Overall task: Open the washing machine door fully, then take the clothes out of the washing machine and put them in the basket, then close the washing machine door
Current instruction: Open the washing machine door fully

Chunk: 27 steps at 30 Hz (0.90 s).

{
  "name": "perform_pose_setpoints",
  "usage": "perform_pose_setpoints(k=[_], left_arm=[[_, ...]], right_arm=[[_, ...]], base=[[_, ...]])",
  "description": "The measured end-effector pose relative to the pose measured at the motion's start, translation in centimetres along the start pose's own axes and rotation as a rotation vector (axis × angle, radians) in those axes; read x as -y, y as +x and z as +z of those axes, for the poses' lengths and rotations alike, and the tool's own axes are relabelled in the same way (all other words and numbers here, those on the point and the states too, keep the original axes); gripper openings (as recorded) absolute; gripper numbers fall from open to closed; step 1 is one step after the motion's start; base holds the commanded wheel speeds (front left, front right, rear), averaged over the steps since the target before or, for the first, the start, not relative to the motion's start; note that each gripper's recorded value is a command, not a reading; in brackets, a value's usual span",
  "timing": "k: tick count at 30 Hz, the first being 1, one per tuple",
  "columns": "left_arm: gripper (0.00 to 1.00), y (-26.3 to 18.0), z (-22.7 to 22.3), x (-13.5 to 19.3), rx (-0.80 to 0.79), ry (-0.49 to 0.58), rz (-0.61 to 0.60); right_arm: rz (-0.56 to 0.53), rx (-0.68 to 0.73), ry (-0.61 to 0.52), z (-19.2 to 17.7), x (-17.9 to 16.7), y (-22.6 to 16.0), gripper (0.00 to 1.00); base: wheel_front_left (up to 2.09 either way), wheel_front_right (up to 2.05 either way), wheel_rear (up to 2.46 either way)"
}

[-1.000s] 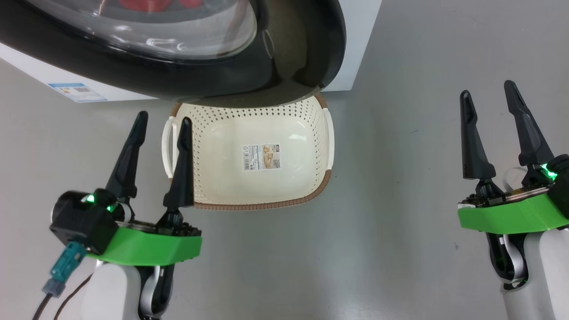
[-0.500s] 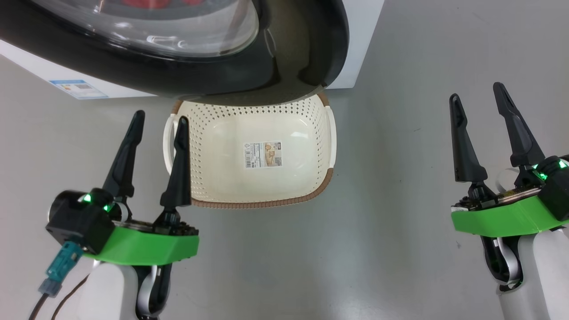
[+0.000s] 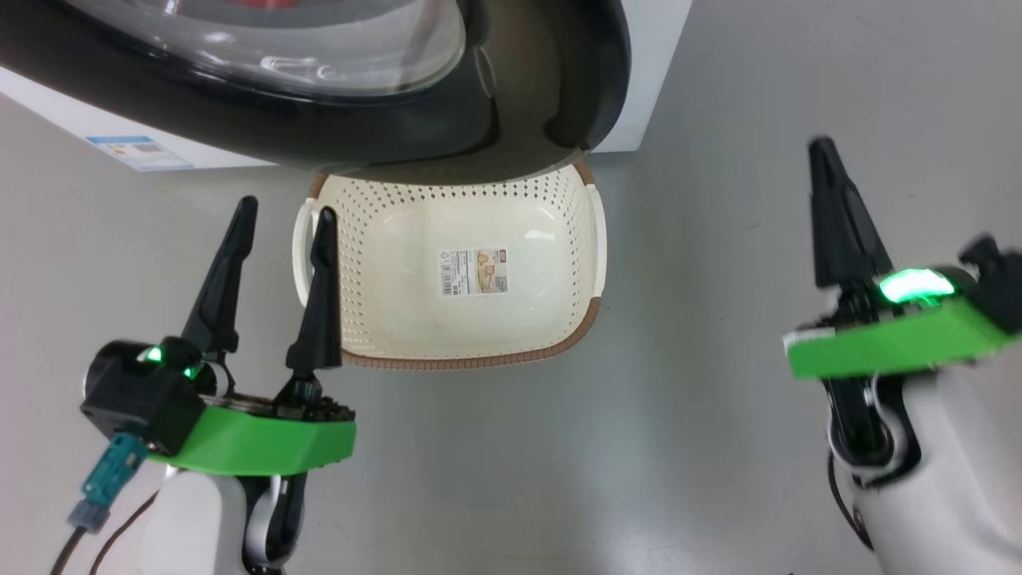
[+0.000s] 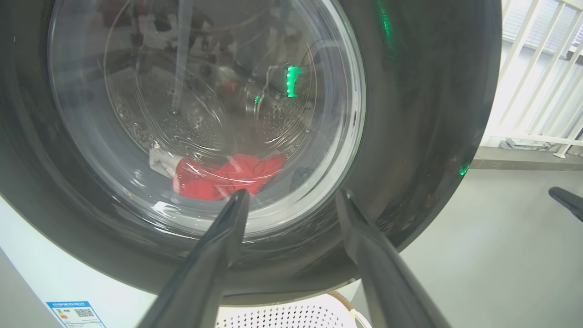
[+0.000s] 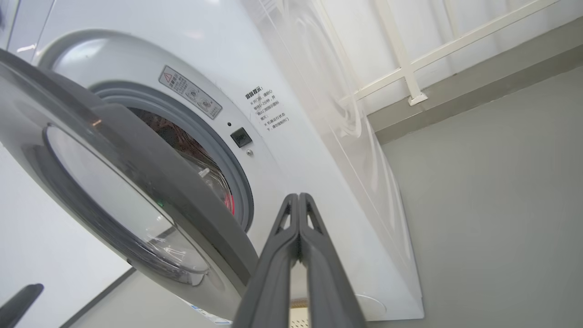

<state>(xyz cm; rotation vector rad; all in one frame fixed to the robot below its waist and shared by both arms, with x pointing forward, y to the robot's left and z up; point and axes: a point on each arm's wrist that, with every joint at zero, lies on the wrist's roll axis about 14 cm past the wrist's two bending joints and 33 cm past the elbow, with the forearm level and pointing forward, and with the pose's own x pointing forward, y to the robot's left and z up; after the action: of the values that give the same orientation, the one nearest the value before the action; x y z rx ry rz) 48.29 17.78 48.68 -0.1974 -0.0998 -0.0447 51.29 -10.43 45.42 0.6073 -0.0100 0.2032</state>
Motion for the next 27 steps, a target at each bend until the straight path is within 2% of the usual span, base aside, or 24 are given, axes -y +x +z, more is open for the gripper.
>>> perform_pose_setpoints(k=[5, 9, 12, 16, 22, 27], left_arm=[[1.00, 0.0, -0.3, -0.2, -0.009, 0.003, 0.004], [1.00, -0.1, -0.6, -0.3, -0.015, 0.006, 0.003], [1.00, -0.2, -0.6, -0.5, -0.018, 0.011, 0.008], [1.00, -0.3, -0.7, -0.7, -0.023, 0.010, 0.015], [1.00, -0.5, -0.8, -0.8, -0.027, 0.010, 0.021], [1.00, -0.3, -0.9, -0.6, -0.028, 0.012, 0.013]], right_arm=[[0.056, -0.014, 0.269, -0.1, -1.9, 3.6, 0.00], [0.108, -0.057, 0.536, 1.1, -3.9, 6.8, 0.00], [0.188, -0.144, 0.687, 1.5, -6.2, 8.6, 0.00], [0.296, -0.330, 0.854, 0.6, -9.4, 9.5, 0.00], [0.409, -0.561, 0.977, -0.3, -11.9, 10.1, 0.00], [0.500, -0.673, 0.946, 0.0, -13.7, 10.6, 0.00]], base=[[0.00, 0.00, 0.00], [0.00, 0.00, 0.00], [0.00, 0.00, 0.00], [0.00, 0.00, 0.00], [0.00, 0.00, 0.00], [0.00, 0.00, 0.00]])
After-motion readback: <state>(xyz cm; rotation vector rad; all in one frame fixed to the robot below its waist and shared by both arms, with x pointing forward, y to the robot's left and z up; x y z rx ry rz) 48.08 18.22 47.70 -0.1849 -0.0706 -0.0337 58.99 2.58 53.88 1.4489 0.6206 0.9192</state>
